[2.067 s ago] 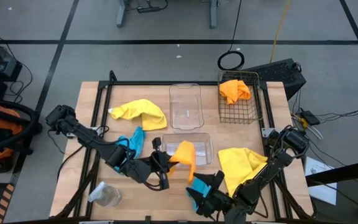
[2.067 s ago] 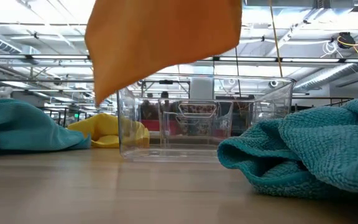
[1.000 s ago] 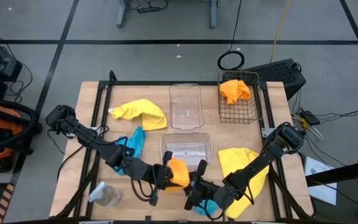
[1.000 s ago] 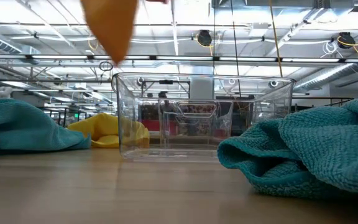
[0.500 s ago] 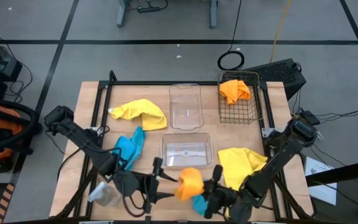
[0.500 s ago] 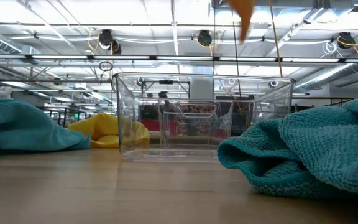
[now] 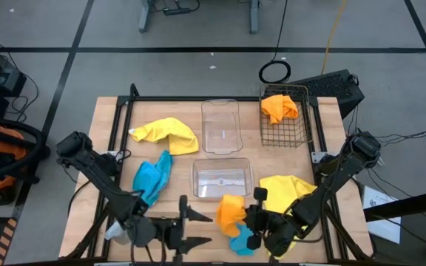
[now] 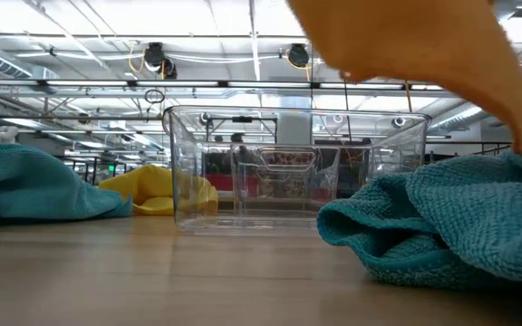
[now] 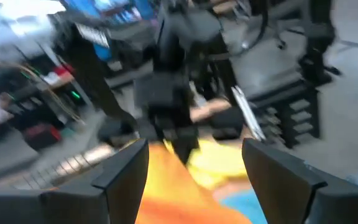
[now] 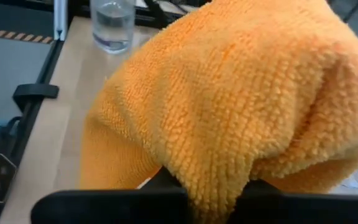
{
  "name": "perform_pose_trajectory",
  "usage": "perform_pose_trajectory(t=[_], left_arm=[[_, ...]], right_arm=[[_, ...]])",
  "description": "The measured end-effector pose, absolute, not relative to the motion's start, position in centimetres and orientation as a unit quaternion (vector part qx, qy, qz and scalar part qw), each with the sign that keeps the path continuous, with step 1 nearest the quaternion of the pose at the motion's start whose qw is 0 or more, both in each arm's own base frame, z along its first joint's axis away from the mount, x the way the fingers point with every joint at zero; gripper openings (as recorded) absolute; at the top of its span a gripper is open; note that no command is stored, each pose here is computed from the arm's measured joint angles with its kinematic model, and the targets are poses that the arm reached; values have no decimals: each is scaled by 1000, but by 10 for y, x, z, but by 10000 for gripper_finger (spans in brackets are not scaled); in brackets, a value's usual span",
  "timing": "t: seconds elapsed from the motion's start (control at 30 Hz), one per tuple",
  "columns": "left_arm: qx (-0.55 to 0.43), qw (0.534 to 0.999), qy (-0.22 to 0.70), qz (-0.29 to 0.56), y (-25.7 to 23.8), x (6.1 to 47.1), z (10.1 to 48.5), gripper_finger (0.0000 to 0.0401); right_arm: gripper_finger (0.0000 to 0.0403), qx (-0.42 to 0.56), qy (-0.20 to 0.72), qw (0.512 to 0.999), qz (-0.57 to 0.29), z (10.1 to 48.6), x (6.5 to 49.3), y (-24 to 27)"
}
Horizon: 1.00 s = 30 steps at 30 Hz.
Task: Sort microfiber towel by color & place in baskets
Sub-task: Put the orange microfiber towel into the black metal basket
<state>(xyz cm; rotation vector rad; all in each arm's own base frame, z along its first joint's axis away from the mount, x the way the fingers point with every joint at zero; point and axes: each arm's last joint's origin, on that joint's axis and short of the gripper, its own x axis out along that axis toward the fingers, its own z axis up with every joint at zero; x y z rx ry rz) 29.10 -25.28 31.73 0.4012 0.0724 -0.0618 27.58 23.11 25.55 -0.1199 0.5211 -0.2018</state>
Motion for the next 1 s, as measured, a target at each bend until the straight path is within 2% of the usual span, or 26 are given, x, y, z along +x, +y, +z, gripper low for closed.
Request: perform_pose_trajectory(t=[0.17,0.43,0.77,1.0], left_arm=[[218,976,-20,15,-254,304,318,265],[228,973,19,43,-245,329,290,265],[245,965,55,76,-233,350,263,265],[254,962,72,74,-225,356,258,265]], right_arm=[[8,-21,246,967,-64,272,284,220],[9,-27,189,980,-55,295,282,219],[9,-29,183,981,-47,296,284,220],[9,-17,179,983,-46,297,284,220]])
